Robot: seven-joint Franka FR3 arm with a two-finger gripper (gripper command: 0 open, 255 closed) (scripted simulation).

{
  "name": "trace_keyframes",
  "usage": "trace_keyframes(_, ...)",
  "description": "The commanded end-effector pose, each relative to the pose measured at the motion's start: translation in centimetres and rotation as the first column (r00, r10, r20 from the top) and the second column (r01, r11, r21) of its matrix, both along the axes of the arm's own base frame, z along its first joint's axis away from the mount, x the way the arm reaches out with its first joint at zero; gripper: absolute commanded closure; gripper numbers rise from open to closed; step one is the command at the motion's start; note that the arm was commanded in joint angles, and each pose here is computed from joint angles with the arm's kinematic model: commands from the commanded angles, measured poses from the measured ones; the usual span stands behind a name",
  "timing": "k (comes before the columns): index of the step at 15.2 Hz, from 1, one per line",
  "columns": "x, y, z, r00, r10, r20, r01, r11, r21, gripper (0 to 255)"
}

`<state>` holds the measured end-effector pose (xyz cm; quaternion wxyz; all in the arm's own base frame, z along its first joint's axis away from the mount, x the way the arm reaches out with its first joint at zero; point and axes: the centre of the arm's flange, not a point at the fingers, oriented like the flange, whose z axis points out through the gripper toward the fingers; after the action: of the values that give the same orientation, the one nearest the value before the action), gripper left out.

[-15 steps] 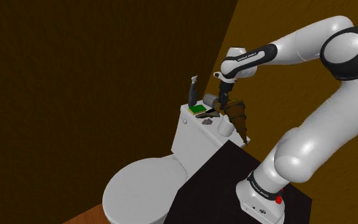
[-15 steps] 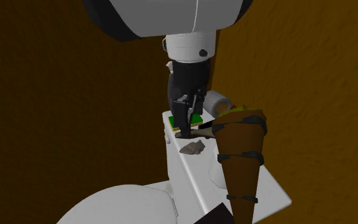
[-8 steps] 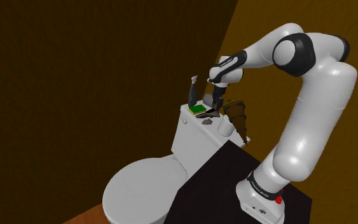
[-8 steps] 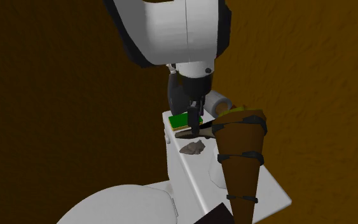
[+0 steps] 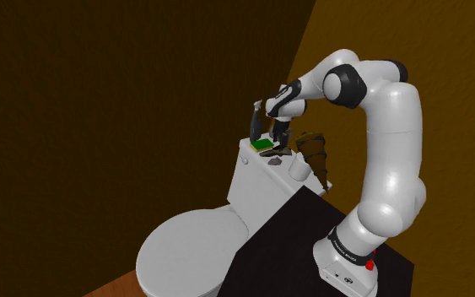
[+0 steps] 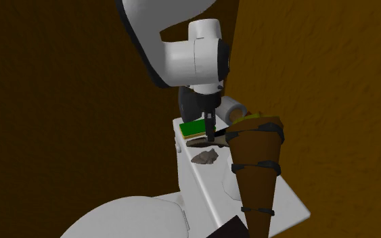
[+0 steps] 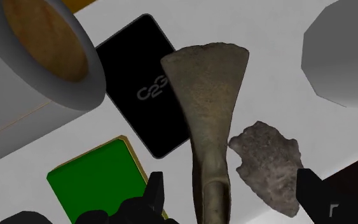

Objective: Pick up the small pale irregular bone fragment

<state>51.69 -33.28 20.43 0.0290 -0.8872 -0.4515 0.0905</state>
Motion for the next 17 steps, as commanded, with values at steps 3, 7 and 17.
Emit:
trace_keyframes(3,0.3,-0.2,-2.3,1.000,0.012,-0.001,-0.012,1.000,0.001,0)
trace_keyframes(7,0.3,-0.2,-4.2,1.000,0.012,-0.001,-0.012,1.000,0.001,0)
trace_keyframes(17,0.2,-0.2,-4.3,1.000,0.012,-0.001,-0.012,1.000,0.001,255)
